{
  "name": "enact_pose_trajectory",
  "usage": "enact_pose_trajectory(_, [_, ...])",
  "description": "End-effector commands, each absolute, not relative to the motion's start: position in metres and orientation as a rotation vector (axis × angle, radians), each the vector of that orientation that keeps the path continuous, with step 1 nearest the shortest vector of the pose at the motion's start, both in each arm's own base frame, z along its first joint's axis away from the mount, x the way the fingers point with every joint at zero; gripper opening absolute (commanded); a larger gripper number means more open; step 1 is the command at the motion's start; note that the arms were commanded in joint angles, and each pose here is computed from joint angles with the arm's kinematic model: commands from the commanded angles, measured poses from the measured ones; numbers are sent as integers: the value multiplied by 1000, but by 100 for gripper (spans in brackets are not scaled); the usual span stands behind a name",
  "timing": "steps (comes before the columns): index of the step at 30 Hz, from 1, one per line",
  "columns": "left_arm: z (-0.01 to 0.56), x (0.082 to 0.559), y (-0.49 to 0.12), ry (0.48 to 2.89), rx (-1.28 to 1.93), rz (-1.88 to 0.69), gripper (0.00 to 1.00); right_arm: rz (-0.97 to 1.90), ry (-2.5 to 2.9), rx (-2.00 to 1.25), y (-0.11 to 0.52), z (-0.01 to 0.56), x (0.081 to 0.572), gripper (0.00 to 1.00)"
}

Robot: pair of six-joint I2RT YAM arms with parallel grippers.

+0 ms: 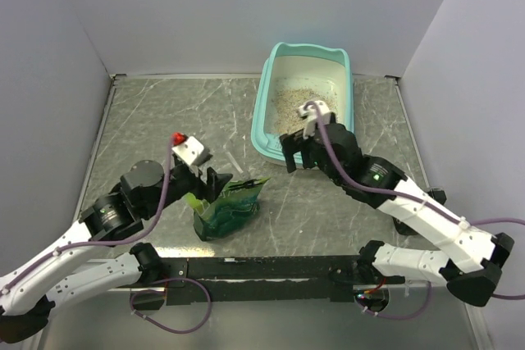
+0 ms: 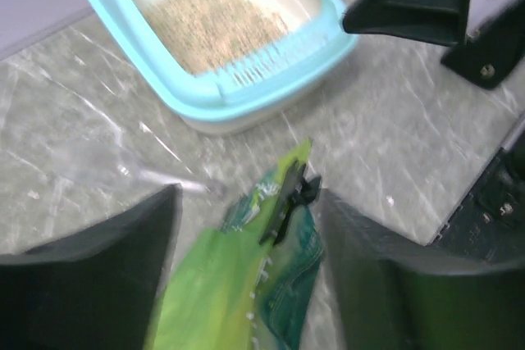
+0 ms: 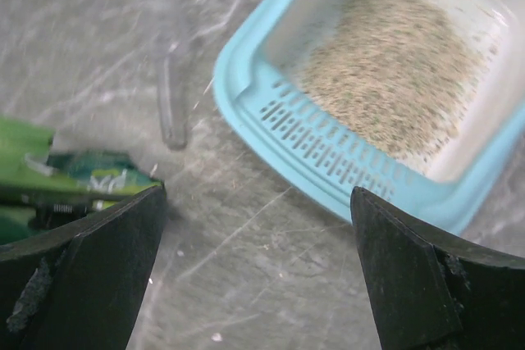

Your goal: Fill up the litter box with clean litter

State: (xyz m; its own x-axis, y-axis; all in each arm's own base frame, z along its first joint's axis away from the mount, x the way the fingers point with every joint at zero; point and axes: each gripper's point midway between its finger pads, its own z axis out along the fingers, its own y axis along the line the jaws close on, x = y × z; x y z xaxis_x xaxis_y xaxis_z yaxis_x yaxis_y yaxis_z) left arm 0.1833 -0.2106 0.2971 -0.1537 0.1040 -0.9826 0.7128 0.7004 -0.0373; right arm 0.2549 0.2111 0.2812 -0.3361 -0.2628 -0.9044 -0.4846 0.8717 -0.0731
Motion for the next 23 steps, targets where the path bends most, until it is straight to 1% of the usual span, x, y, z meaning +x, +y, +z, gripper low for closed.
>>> enact_pose_trajectory(1, [351, 191, -203, 1576, 495, -645, 93, 202, 1894, -129, 170, 305, 263, 100])
enact_pose_trajectory(2, [357, 194, -203, 1557, 472, -648, 99, 190, 1889, -90, 164, 306, 263, 100])
enact_pose_trajectory(7, [375, 201, -200, 1510, 380, -659, 99, 241, 1890, -62, 160, 311, 254, 100])
enact_pose_trajectory(8, [375, 205, -197, 1516, 345, -645, 97, 245, 1887, -65, 159, 311, 253, 100])
enact_pose_trajectory(13, [381, 212, -192, 1513, 271, -628, 97, 290, 1853, -61, 149, 320, 241, 100])
enact_pose_trajectory(16, [382, 214, -194, 1512, 263, -632, 97, 258, 1823, -23, 136, 324, 240, 100])
enact_pose_trajectory(18, [381, 215, -197, 1519, 262, -638, 97, 222, 1814, -88, 132, 321, 238, 100])
enact_pose_trajectory(23, [377, 219, -203, 1544, 272, -632, 97, 167, 1820, 7, 122, 322, 243, 100])
